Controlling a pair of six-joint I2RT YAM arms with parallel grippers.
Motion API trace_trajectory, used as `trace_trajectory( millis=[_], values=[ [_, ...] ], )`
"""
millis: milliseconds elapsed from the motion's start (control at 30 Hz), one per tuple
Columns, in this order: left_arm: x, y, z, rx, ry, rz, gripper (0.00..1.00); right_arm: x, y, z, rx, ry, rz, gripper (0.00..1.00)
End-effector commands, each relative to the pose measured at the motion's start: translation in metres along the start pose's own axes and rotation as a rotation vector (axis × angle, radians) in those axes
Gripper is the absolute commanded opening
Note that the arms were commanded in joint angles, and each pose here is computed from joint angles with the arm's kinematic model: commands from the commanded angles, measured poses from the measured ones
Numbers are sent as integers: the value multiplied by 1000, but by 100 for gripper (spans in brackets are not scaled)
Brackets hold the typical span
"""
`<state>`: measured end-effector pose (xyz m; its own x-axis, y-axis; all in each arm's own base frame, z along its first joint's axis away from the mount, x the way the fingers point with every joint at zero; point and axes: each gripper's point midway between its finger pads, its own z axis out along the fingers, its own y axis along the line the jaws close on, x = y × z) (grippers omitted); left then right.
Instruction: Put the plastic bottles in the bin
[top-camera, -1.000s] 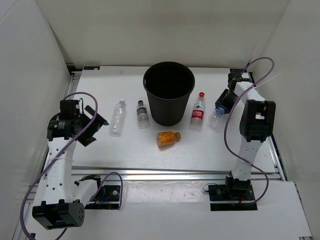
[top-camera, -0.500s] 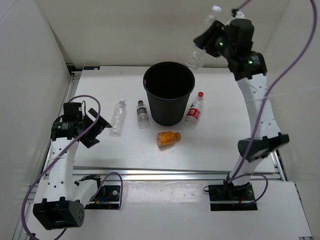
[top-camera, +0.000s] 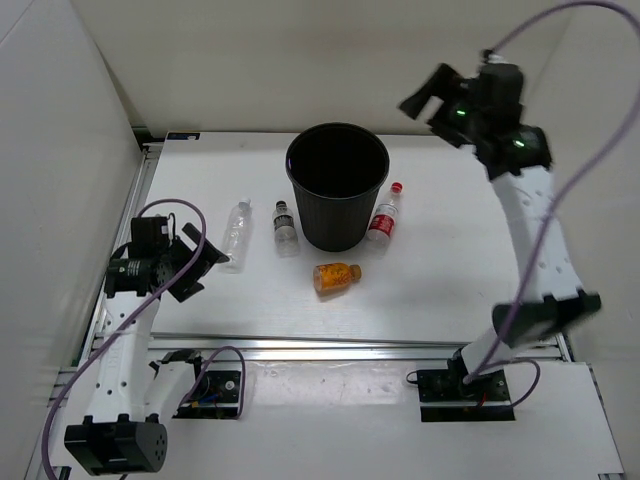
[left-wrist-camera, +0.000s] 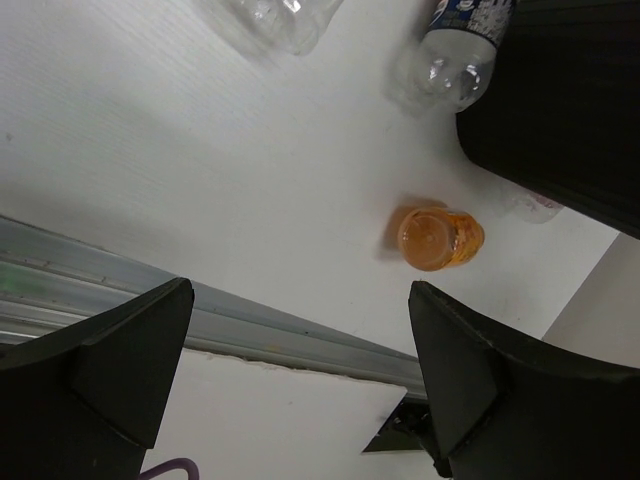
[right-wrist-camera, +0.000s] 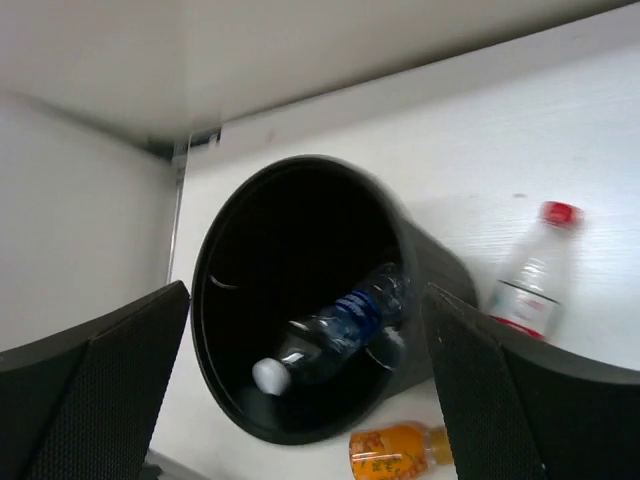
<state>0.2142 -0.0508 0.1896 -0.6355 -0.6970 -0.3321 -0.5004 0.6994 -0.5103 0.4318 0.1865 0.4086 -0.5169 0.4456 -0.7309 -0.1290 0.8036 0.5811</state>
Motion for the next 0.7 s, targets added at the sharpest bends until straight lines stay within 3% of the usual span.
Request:
trace_trajectory(
  millis=[0, 100, 167, 200, 300, 667],
  values=[
    [11, 3, 2, 22, 15, 15, 100, -41, -43, -66, 99, -180, 118, 100],
    [16, 2, 7, 40, 36, 5, 100, 15, -132, -35, 233, 28, 273, 100],
    [16, -1, 7, 56, 37, 8, 100, 38, -163, -18, 210, 129, 322, 100],
    [16, -1, 7, 57, 37, 8, 100, 64, -165, 2, 139, 258, 345, 100],
    [15, -4, 7, 71, 35, 19, 100, 87, -187, 34, 103, 392, 342, 100],
    [12, -5, 12, 35, 59, -32, 100, 145, -214, 121, 122, 593, 366, 100]
  ],
)
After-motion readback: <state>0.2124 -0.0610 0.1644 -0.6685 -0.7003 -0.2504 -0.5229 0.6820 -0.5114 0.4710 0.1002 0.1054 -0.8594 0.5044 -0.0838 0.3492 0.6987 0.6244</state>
